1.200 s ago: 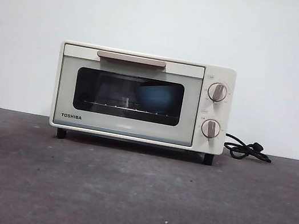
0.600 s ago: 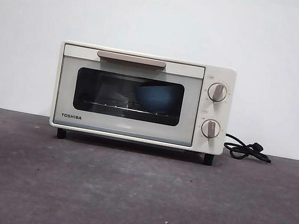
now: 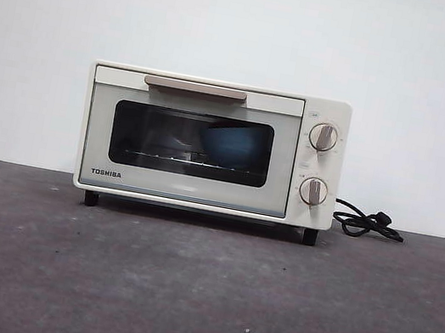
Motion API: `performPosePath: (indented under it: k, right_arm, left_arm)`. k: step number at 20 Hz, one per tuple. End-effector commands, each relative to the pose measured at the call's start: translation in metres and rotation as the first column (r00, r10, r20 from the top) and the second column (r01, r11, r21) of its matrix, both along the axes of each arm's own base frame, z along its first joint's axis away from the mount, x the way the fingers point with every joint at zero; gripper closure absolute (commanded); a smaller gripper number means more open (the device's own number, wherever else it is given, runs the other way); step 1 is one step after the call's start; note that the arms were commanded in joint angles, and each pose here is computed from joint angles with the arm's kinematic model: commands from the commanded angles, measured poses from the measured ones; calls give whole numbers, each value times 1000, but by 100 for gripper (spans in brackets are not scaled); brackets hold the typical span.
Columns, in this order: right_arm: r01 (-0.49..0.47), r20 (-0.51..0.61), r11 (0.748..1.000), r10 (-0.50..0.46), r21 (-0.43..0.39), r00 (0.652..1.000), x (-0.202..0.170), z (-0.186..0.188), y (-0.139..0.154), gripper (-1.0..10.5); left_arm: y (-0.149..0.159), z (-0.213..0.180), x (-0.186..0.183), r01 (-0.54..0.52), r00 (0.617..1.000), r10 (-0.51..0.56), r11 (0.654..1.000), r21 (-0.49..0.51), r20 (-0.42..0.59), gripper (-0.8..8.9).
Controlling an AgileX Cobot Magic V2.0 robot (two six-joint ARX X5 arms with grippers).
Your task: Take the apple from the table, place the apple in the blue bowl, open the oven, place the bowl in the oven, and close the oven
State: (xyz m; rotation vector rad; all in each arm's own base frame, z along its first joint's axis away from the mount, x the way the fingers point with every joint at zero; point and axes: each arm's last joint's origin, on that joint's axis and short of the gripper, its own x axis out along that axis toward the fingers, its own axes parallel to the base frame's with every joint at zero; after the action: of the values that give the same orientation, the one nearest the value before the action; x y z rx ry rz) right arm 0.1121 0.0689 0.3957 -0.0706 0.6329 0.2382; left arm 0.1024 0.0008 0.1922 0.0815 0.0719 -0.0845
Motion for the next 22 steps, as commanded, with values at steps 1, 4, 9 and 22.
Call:
performPosePath:
  k: [1,4,9,22]
  right_arm:
    - [6,-3,1000,-6,-3,1000,1,-3,1,945]
    - [6,-3,1000,-6,-3,1000,1,-3,1,945]
    - [6,-3,1000,-6,-3,1000,1,-3,1,945]
    - [-26,6,997,26,-67,1000,1,-3,0,945]
  left_arm:
    - [0,-15,-3,-4,1000,4,1000,-30,-2,817]
    - [0,-31,-6,-14,999,13,999,-34,-33,817]
    - [-1,-41,-6,-11,997,8,999,-33,-77,817]
    - [-1,-45,-4,-12,992,8,999,-34,-126,817]
